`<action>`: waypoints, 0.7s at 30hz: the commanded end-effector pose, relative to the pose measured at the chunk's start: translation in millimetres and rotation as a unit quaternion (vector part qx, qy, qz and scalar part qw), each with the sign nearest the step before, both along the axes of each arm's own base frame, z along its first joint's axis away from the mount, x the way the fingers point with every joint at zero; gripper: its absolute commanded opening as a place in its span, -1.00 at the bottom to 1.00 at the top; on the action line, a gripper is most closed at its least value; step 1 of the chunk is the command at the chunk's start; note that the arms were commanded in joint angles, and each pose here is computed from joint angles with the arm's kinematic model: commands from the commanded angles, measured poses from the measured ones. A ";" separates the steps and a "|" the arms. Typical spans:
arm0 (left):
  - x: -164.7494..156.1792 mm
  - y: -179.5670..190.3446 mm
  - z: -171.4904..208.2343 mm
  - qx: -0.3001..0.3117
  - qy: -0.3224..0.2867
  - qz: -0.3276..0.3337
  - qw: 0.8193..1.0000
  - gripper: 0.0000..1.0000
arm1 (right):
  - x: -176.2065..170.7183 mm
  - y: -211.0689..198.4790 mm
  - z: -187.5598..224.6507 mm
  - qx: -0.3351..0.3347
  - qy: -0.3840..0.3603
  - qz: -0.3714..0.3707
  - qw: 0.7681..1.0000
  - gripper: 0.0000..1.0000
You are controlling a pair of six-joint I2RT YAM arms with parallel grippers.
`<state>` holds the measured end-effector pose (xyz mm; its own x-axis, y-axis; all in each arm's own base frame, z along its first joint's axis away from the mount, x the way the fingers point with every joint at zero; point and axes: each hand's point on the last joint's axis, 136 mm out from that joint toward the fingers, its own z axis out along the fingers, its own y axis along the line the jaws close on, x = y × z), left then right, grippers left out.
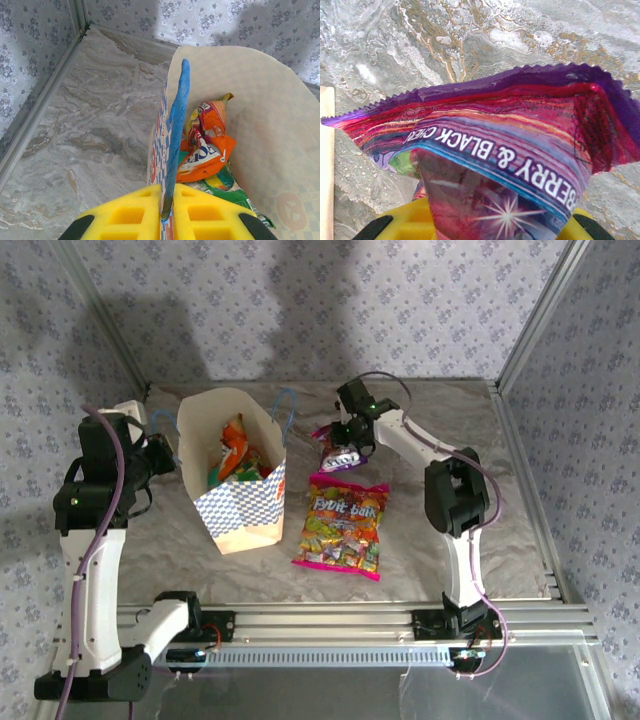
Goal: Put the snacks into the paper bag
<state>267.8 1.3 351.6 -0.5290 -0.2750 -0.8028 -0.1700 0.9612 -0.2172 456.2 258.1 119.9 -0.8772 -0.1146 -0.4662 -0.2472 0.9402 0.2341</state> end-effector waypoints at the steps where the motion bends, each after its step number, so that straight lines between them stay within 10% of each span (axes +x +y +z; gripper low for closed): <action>1: -4.0 -1.4 5.1 0.003 -0.008 -0.009 1.000 -0.73 | -6.6 -6.0 37.4 -0.001 -0.034 0.003 0.999 -0.50; 21: -7.0 -3.2 4.0 0.000 -0.007 -0.014 1.000 -0.73 | -44.6 -26.7 163.0 -0.006 -0.173 -0.002 0.985 -0.48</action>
